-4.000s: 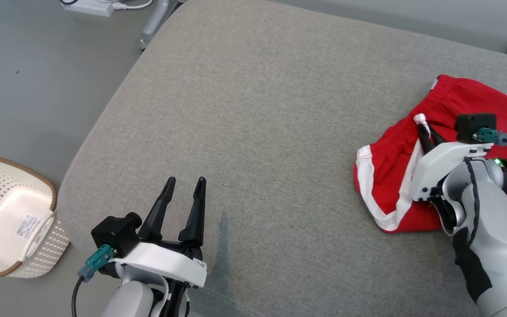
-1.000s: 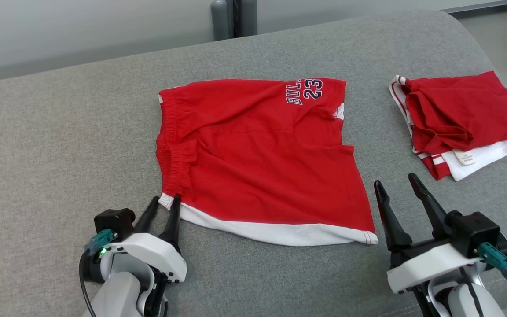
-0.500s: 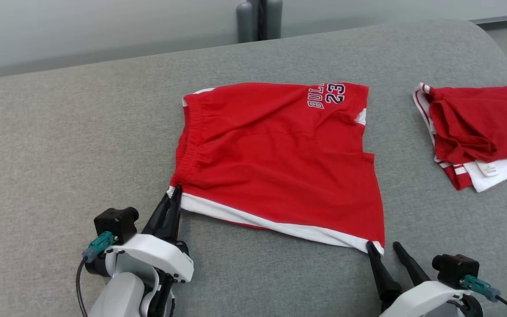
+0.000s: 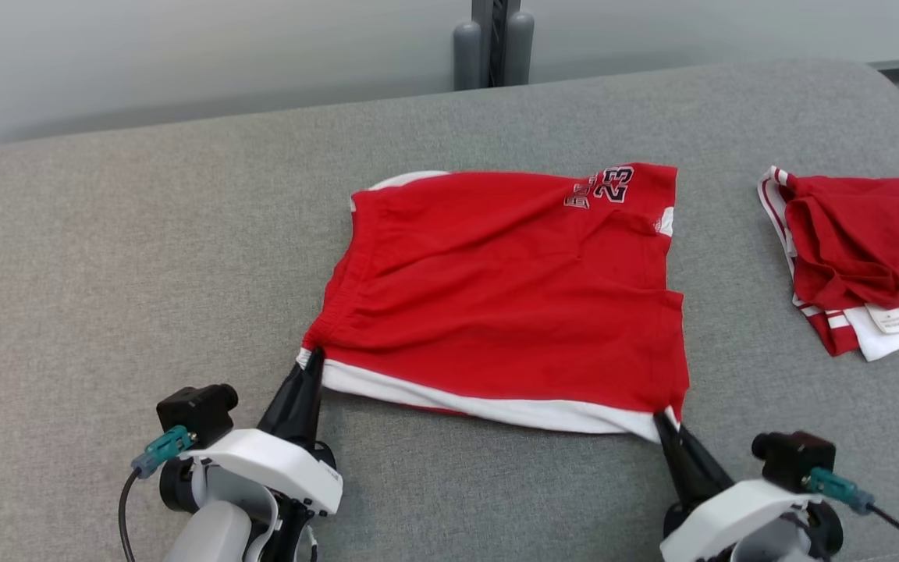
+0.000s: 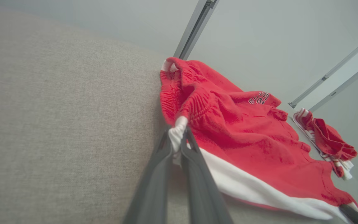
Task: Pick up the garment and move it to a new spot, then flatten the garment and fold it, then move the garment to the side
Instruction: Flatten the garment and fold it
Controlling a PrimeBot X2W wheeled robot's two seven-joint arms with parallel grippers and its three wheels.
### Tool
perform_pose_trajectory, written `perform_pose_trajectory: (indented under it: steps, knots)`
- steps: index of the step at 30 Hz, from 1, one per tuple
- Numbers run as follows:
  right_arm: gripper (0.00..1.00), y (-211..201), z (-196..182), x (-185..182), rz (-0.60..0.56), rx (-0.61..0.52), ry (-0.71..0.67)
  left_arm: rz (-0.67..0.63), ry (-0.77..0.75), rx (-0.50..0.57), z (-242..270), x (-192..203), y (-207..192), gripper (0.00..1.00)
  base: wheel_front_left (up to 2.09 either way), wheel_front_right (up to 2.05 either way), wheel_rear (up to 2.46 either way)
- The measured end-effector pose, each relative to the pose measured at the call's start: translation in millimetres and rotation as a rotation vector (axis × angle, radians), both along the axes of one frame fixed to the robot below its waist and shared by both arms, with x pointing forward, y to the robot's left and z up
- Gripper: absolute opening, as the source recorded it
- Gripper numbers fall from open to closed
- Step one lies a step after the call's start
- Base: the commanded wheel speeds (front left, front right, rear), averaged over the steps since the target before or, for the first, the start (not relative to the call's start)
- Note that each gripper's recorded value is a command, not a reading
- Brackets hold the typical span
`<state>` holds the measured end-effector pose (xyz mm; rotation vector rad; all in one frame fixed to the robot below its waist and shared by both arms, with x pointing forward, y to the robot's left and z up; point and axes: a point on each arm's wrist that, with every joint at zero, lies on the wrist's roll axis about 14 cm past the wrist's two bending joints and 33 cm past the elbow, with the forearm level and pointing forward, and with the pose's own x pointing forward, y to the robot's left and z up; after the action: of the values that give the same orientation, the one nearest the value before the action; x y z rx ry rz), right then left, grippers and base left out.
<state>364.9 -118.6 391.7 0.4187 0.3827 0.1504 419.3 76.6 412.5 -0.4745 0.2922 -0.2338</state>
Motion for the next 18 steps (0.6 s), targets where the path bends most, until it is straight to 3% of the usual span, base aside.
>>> perform_pose_trajectory:
  steps: [8,18]
  knots:
    - [0.0,-2.2,96.6,41.6,0.009,-0.019,-0.291,-0.031,-0.042,-0.159,44.7,-2.5,-10.3,0.0,0.0,0.0,0.0]
    - [0.0,0.5,225.1,58.2,0.015,0.005,-0.645,-0.125,-0.192,-0.235,138.4,-2.1,-7.7,0.0,0.0,0.0,0.0]
